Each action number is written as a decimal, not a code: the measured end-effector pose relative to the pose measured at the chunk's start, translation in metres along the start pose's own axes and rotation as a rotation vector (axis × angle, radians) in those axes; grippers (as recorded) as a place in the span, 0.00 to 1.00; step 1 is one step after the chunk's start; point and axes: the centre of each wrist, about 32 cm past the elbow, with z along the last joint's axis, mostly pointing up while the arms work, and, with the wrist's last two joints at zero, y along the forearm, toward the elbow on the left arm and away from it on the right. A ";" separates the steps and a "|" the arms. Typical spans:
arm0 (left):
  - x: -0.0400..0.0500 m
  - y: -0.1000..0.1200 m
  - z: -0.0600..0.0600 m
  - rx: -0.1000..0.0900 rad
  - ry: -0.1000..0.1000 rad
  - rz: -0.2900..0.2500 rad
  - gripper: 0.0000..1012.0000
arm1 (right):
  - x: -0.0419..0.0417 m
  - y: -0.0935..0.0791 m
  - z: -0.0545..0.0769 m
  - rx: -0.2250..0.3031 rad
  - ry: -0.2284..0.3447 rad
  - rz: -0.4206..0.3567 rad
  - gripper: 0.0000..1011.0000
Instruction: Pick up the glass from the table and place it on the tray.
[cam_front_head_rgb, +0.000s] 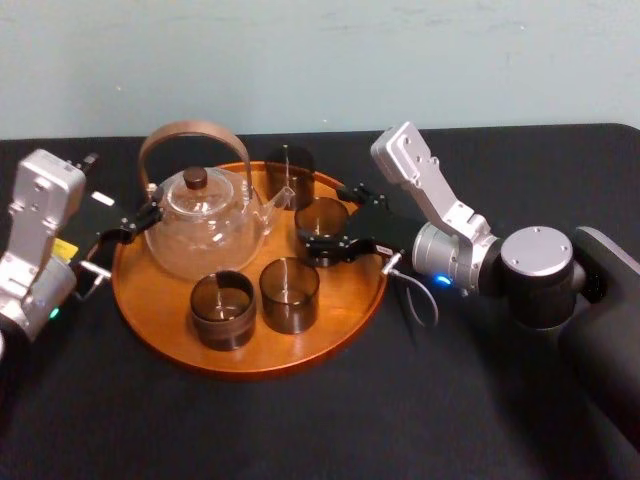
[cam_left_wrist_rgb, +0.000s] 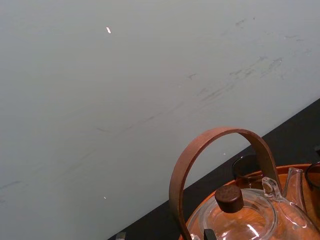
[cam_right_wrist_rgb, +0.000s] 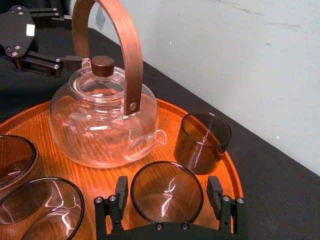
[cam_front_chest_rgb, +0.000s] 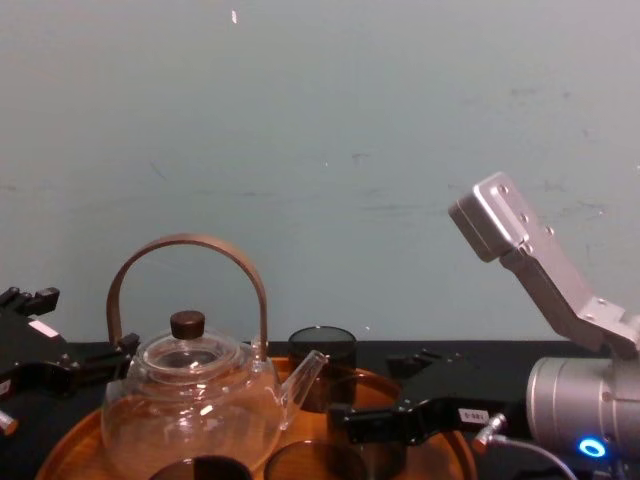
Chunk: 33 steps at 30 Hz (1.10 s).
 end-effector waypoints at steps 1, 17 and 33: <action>0.0000 0.000 0.000 0.000 0.000 0.000 1.00 | 0.0000 0.000 0.000 0.000 0.000 0.000 0.99; 0.0000 0.000 0.000 0.000 0.000 0.000 1.00 | 0.0008 -0.011 -0.001 -0.008 0.028 -0.009 0.99; 0.0000 0.000 0.000 0.000 0.000 0.000 1.00 | -0.0014 -0.054 -0.001 0.018 0.055 -0.047 0.99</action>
